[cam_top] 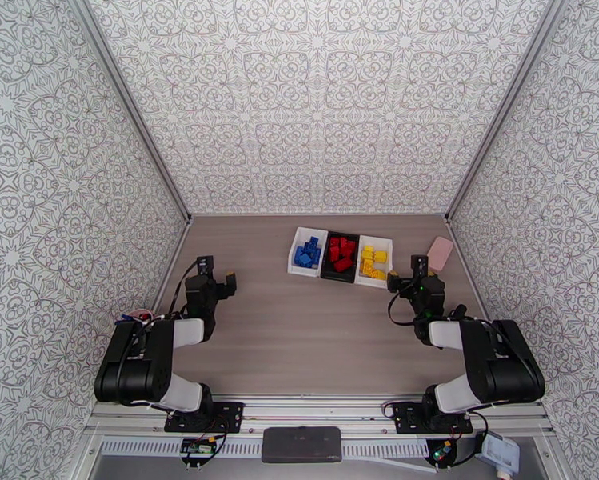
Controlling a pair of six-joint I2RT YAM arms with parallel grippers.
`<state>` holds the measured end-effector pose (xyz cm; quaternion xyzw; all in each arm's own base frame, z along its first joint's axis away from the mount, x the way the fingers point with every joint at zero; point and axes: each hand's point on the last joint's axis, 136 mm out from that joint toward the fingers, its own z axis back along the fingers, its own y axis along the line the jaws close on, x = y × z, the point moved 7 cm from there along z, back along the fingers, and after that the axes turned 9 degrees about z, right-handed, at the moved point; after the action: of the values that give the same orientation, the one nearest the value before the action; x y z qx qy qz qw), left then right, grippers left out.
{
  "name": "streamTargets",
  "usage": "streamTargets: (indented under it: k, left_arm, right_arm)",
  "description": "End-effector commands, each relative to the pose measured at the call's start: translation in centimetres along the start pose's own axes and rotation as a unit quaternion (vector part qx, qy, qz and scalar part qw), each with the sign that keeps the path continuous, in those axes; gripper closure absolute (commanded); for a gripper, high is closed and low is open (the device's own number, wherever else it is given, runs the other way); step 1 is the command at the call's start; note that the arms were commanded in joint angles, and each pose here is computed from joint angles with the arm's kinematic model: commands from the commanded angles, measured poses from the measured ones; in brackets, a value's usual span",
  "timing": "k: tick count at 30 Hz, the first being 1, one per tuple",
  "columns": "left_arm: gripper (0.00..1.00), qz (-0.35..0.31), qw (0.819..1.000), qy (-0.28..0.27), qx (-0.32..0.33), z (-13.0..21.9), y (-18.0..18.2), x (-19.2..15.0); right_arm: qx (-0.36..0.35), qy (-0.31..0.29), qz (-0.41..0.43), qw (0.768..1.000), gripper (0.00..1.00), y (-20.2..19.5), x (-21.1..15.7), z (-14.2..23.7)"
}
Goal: Sort the legos into containers by color
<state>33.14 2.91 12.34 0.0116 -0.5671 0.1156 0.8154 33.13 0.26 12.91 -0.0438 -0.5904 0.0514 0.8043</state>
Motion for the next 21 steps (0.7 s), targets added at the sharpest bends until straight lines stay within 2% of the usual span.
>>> streamTargets:
  k: [1,21]
  left_arm:
    - [0.0,0.013,0.999,-0.021,-0.032,-0.19,-0.25,0.72]
    - [0.0,0.003,0.999,-0.023,-0.028,-0.14,-0.61,0.6]
  right_arm:
    - [0.005,-0.007,0.003,1.0,0.0,-0.15,0.63,-0.32]
    - [0.003,-0.008,0.005,1.0,0.0,-0.18,0.63,-0.28]
